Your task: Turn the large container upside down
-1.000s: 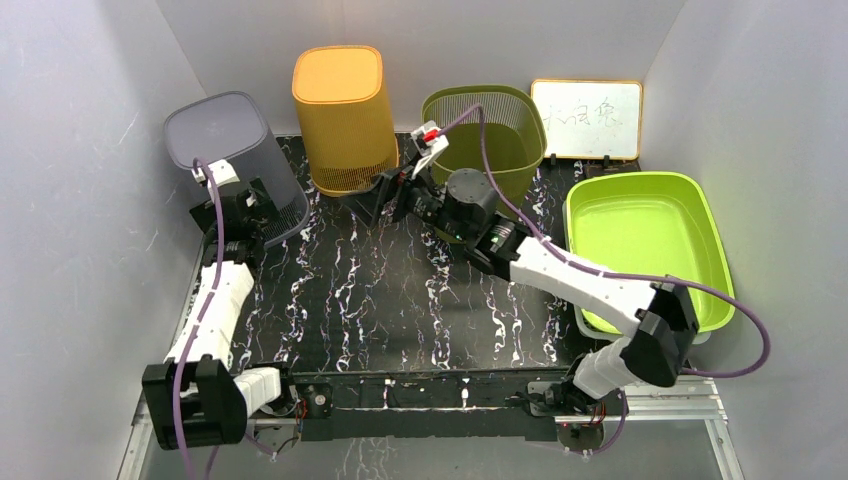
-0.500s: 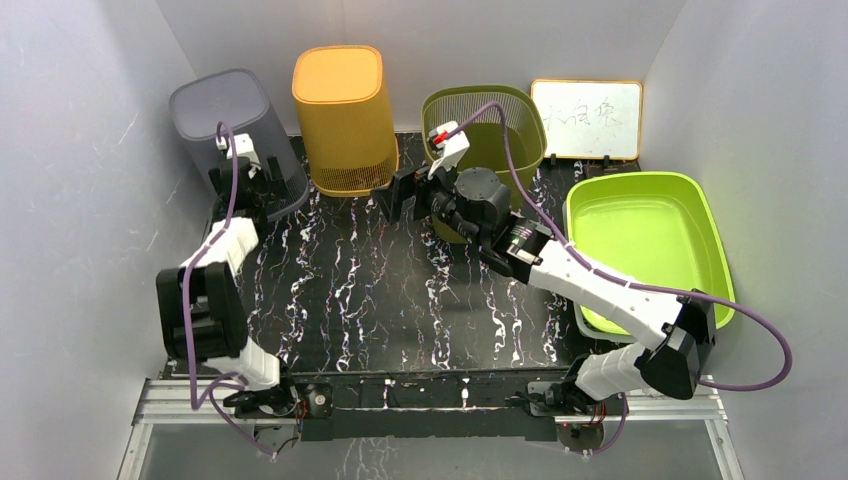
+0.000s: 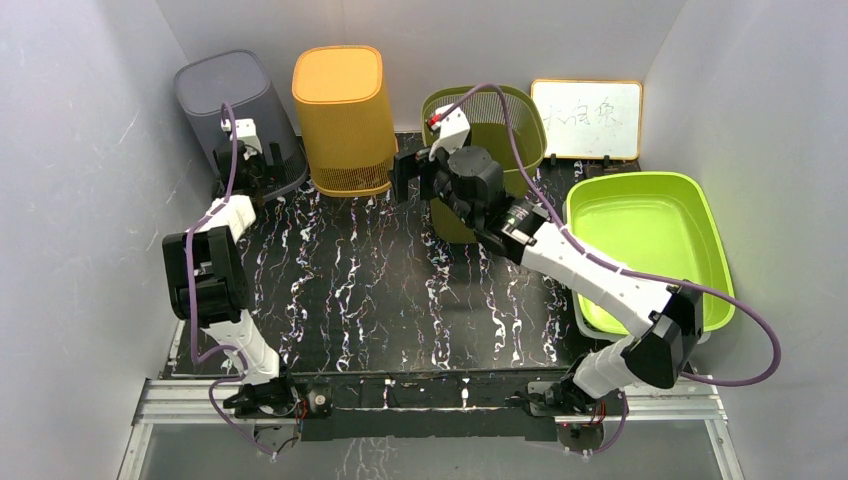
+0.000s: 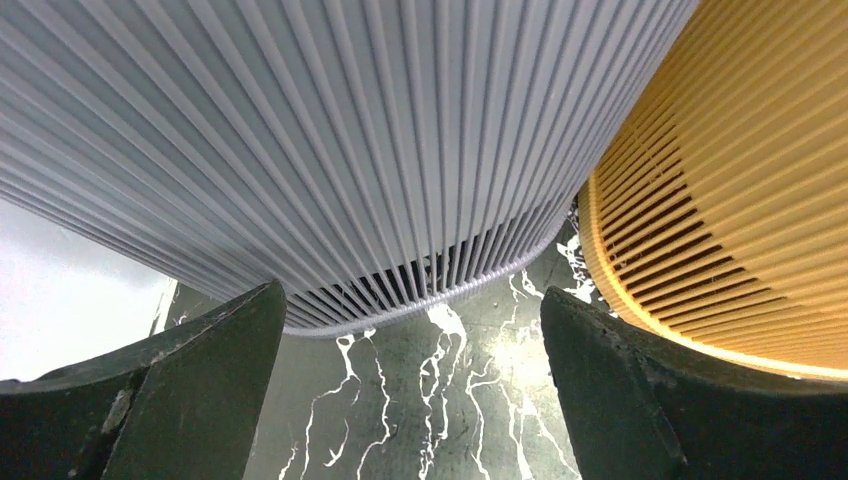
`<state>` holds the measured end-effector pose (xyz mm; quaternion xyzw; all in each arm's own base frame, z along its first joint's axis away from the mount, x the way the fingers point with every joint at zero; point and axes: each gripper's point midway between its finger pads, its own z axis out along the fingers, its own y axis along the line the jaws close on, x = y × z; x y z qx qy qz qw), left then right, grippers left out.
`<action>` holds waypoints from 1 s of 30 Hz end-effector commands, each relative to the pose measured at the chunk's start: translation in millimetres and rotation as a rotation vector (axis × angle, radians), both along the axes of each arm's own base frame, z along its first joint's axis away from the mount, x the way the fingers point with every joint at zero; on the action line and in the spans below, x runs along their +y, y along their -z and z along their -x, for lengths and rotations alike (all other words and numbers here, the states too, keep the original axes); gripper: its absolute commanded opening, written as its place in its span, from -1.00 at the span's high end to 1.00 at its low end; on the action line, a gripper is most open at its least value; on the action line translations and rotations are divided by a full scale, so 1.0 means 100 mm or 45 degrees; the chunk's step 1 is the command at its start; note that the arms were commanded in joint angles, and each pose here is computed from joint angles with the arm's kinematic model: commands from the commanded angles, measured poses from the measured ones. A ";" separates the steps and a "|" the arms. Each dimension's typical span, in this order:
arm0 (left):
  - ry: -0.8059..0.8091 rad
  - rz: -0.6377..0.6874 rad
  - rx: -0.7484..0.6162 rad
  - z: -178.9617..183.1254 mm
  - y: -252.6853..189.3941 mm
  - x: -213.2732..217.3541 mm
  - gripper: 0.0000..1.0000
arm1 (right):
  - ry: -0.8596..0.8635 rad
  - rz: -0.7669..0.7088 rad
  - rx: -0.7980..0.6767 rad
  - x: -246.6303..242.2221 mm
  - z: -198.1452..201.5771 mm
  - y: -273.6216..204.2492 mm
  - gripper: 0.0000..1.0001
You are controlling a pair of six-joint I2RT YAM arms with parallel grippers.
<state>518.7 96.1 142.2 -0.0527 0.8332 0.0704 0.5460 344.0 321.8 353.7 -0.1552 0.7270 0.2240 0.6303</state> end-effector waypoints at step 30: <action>0.246 0.457 -0.014 2.18 -1.39 -1.05 -0.97 | 0.085 0.225 0.350 -0.36 -0.61 0.43 0.22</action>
